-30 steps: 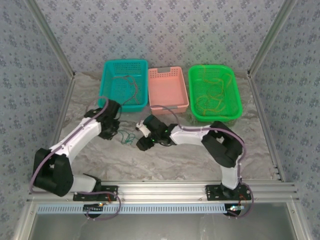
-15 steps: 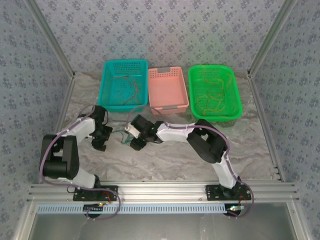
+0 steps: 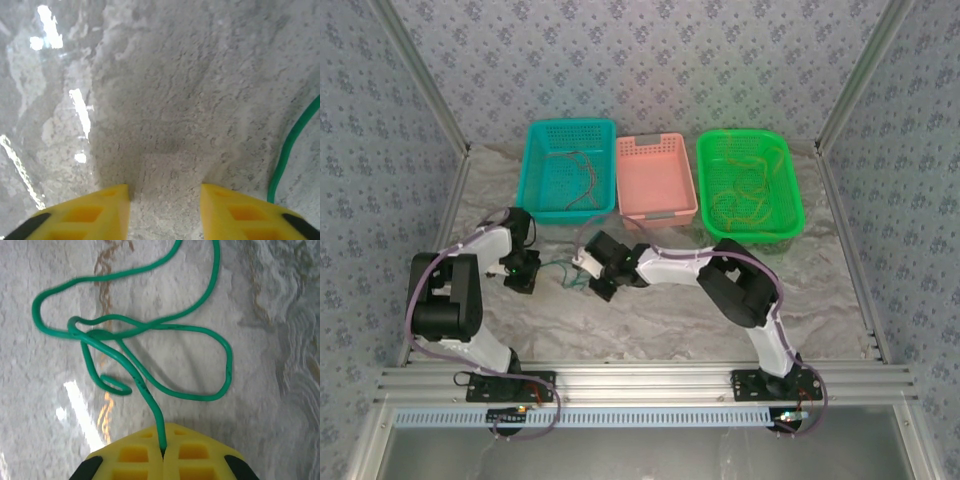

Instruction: Untangle the cables

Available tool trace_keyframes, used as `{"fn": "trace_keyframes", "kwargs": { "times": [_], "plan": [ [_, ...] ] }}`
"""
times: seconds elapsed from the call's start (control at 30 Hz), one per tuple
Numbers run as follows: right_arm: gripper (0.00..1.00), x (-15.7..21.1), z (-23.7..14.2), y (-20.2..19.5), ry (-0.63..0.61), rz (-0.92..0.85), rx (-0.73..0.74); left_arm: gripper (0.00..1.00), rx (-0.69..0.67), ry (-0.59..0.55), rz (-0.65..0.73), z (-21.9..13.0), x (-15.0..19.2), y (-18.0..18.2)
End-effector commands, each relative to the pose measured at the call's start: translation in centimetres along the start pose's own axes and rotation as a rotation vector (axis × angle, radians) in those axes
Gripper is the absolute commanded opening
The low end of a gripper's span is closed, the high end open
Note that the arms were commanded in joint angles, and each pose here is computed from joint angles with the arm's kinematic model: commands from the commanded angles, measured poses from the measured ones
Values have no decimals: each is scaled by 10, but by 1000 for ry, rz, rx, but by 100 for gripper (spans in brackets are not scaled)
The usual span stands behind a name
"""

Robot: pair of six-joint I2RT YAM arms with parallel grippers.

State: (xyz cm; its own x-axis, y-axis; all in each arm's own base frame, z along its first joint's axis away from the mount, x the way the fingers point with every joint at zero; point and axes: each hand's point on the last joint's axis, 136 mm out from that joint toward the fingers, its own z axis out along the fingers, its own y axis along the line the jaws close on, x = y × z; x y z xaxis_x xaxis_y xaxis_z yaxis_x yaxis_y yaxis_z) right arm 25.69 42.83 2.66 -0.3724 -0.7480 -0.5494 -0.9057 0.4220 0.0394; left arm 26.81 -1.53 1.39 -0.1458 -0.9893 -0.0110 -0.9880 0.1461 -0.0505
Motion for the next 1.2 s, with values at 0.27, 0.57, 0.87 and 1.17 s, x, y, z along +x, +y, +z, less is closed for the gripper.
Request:
{"fn": "trace_keyframes", "kwargs": {
  "times": [0.27,0.57,0.87,1.17],
  "plan": [
    [0,26,-64,-20,-62,98,59,10,28,-60,-31,24,-21,-11],
    [0,36,-90,-26,-97,193,2,0,58,-34,10,19,-14,-17],
    [0,29,-91,-33,-121,315,-52,16,328,-126,363,-58,30,-39],
    [0,8,-113,-39,-178,469,-133,41,714,-153,940,-129,132,-41]
  ]
}}
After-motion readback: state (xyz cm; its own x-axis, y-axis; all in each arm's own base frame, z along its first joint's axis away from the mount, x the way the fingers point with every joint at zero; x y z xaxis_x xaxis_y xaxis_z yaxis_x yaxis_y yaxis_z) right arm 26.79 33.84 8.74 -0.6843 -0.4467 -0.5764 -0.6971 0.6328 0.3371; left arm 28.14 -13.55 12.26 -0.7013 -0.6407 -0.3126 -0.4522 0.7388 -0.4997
